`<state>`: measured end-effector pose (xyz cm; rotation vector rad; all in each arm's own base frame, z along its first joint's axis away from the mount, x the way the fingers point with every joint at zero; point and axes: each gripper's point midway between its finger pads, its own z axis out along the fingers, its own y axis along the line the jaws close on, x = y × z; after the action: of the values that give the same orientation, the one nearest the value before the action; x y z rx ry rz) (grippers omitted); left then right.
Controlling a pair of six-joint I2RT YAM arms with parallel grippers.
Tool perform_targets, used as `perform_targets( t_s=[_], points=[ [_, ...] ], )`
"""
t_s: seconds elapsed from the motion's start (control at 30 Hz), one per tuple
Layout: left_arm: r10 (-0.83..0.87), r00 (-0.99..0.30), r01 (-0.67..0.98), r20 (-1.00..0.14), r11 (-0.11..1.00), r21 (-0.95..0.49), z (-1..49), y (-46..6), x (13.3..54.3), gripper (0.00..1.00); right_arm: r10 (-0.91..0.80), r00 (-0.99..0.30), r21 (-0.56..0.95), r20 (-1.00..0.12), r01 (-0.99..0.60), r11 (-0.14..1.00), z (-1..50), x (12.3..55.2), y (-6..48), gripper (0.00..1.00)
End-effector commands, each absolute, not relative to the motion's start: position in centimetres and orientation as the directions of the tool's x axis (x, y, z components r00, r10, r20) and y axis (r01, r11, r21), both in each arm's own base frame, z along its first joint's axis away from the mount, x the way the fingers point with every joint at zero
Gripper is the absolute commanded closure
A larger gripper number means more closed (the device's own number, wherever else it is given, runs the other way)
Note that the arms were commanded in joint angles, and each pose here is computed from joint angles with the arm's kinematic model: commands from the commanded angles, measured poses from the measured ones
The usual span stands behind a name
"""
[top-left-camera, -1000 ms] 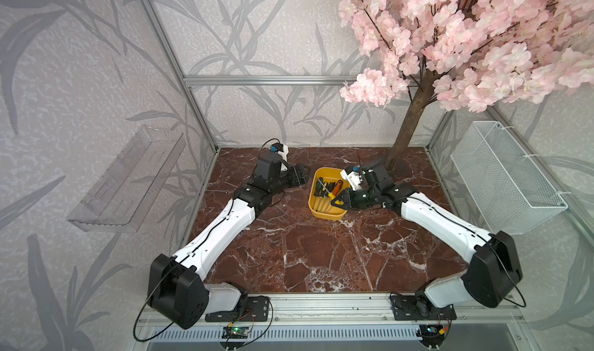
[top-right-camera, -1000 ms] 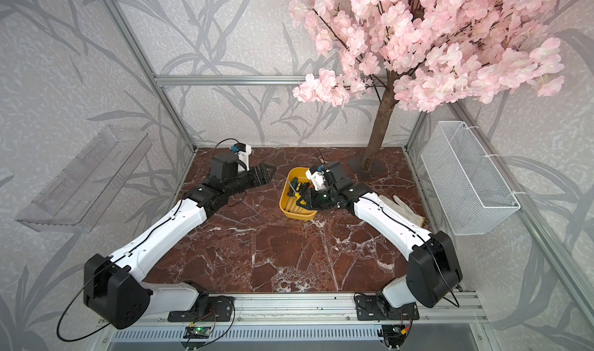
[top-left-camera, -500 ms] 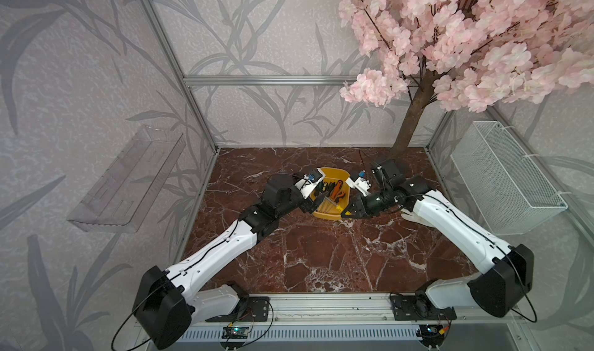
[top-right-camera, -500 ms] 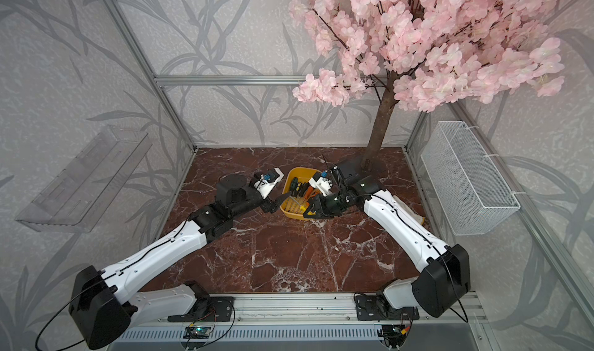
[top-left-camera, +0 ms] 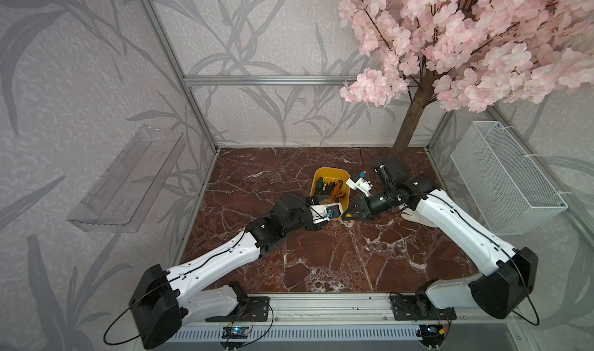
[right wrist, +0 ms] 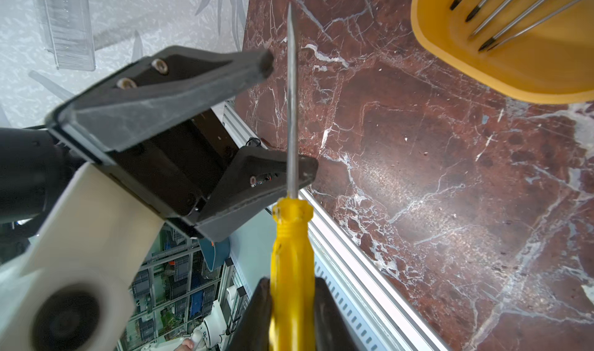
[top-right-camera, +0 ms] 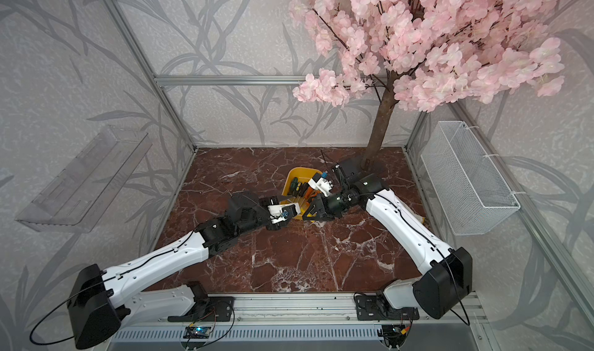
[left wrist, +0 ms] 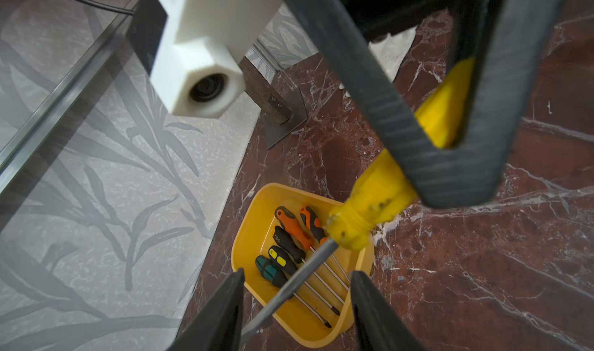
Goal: Put the screwdriver on the desktop into the storage box
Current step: Pick up the screwdriver from the center of the board.
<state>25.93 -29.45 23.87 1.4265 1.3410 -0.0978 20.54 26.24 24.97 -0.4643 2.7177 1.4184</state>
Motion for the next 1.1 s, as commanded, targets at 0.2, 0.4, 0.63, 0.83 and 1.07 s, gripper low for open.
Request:
perform_targets(
  t_s=[0.2,0.4,0.63,0.83,1.07],
  points=[
    [0.648,0.402,0.726,-0.647,0.204,0.656,24.0,-30.2,25.5,0.55,-0.261,-0.951,0.842,-0.163,-0.272,0.466,27.2,19.3,26.6,1.00],
    [0.605,0.417,0.747,-0.678,0.197,0.635,25.1,-31.4,24.9,0.63,-0.260,-0.954,0.846,-0.151,-0.260,0.466,27.0,19.6,26.7,1.00],
    [0.601,0.438,0.770,-0.668,0.133,0.625,24.6,-32.6,23.4,0.77,-0.256,-0.956,0.851,-0.146,-0.253,0.460,26.9,19.9,27.1,1.00],
    [0.614,0.433,0.778,-0.660,0.115,0.618,24.1,-32.7,23.1,1.00,-0.238,-0.962,0.846,-0.132,-0.234,0.478,26.4,20.6,26.9,0.92],
    [0.592,0.338,0.803,-0.732,0.225,0.552,24.2,-32.7,23.7,1.00,-0.152,-0.972,0.850,-0.178,-0.230,0.474,27.5,22.4,25.9,0.69]
  ],
)
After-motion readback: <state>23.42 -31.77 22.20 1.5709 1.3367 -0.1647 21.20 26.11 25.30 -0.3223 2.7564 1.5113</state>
